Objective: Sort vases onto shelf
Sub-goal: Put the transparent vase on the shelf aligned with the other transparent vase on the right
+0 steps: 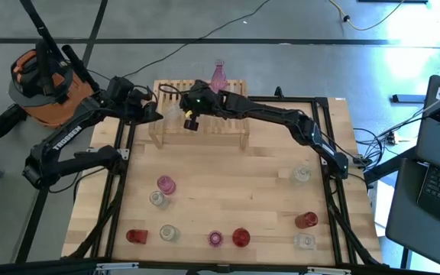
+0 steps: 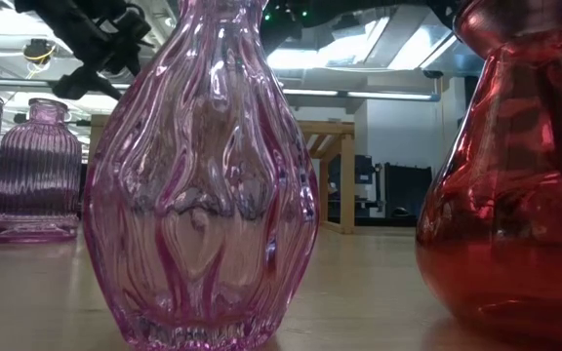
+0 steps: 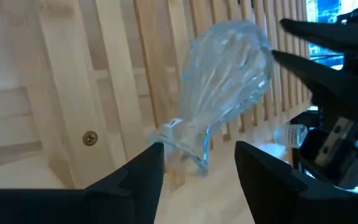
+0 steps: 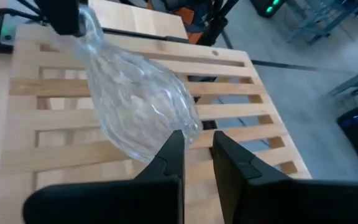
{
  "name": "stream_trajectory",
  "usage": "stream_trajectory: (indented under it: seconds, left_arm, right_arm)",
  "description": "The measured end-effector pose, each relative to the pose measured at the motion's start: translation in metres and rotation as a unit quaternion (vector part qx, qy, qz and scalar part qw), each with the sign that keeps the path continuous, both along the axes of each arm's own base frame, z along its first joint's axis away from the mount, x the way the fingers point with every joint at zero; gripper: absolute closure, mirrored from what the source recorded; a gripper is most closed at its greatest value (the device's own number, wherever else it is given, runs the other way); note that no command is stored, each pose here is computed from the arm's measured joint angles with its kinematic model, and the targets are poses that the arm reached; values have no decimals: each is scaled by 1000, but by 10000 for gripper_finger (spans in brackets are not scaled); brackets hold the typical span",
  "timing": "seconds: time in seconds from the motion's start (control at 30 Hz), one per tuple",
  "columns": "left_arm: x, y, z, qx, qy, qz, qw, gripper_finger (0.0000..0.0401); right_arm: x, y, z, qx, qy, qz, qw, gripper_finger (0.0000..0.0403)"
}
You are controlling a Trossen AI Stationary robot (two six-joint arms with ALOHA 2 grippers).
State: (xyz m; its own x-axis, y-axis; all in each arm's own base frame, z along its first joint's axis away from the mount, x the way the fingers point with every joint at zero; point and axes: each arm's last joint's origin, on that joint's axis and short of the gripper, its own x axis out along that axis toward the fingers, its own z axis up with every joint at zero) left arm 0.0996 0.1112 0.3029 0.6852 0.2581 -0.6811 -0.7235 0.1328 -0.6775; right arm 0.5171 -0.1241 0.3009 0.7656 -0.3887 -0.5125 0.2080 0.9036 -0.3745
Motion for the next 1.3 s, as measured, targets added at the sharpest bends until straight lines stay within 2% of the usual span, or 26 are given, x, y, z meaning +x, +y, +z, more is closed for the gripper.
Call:
stream_trajectory:
  seconds: [0.33,0.67,0.8,1.0,1.17,1.3]
  left_arm:
    - [1,3,2,21,6,27,999,211]
    - [5,7,8,63,-24,15,998,217]
    - [6,8,8,71,-21,1,997,260]
    - [6,9,8,91,-11,-13,996,379]
    - [5,7,13,108,-3,-30,994,382]
    - [1,1,34,145,17,-63,987,383]
  right_arm:
    - [3,1,-1,7,-13,16,1000,363]
    - [3,1,-2,11,-10,22,1000,363]
    - [3,2,-2,15,-10,28,999,363]
    - [2,2,-3,18,-2,30,999,363]
    - [2,3,-3,21,3,33,999,363]
    - [-2,9,9,23,-11,48,999,363]
